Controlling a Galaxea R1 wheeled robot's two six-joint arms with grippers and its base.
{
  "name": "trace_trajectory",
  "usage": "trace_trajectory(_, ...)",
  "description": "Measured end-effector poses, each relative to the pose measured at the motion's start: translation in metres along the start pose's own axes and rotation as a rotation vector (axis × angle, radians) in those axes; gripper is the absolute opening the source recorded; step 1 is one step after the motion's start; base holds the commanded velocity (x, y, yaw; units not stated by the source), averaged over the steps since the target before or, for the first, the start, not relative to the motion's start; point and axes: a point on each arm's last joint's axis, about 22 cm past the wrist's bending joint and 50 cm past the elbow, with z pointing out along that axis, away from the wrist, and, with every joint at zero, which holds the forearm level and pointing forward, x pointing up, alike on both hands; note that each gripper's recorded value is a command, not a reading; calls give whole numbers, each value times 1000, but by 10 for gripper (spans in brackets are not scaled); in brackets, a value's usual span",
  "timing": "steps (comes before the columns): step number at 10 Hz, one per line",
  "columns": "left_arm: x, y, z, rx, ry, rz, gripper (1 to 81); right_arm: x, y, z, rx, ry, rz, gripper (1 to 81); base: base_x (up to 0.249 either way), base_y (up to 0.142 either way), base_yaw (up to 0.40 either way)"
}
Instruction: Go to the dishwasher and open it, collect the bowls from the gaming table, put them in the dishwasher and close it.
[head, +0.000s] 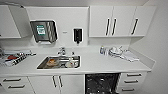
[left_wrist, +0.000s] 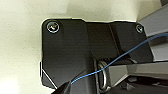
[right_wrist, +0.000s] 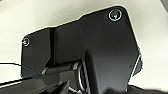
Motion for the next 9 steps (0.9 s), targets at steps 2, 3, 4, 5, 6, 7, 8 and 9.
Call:
trace_trajectory(2,-6,0,-1,0,-7,-2,811,-7,1,-1,-2,-9,2,811,0,0,0)
trace_trajectory(3,-3,0,-1,0,-2,1,811,-7,1,-1,-1,-7,2,811,0,0,0)
trace_trajectory(4,-3,0,-1,0,-1,1,811,-7,1,-1,-1,-7,2,811,0,0,0)
trace_trajectory(5,-4,1,-1,0,-2,1,811,-7,1,-1,-1,-7,2,811,0,0,0)
trace_trajectory(6,-3,0,-1,0,-1,2,811,-7,1,-1,-1,-7,2,811,0,0,0)
trace_trajectory(7,-4,0,-1,0,-2,2,811,-7,1,-1,-1,-7,2,811,0,0,0)
trace_trajectory(8,-4,0,-1,0,-1,2,811,-7,1,-1,-1,-6,2,811,0,0,0)
trace_trajectory(9,-4,0,-1,0,-2,2,811,-7,1,-1,-1,-7,2,811,0,0,0)
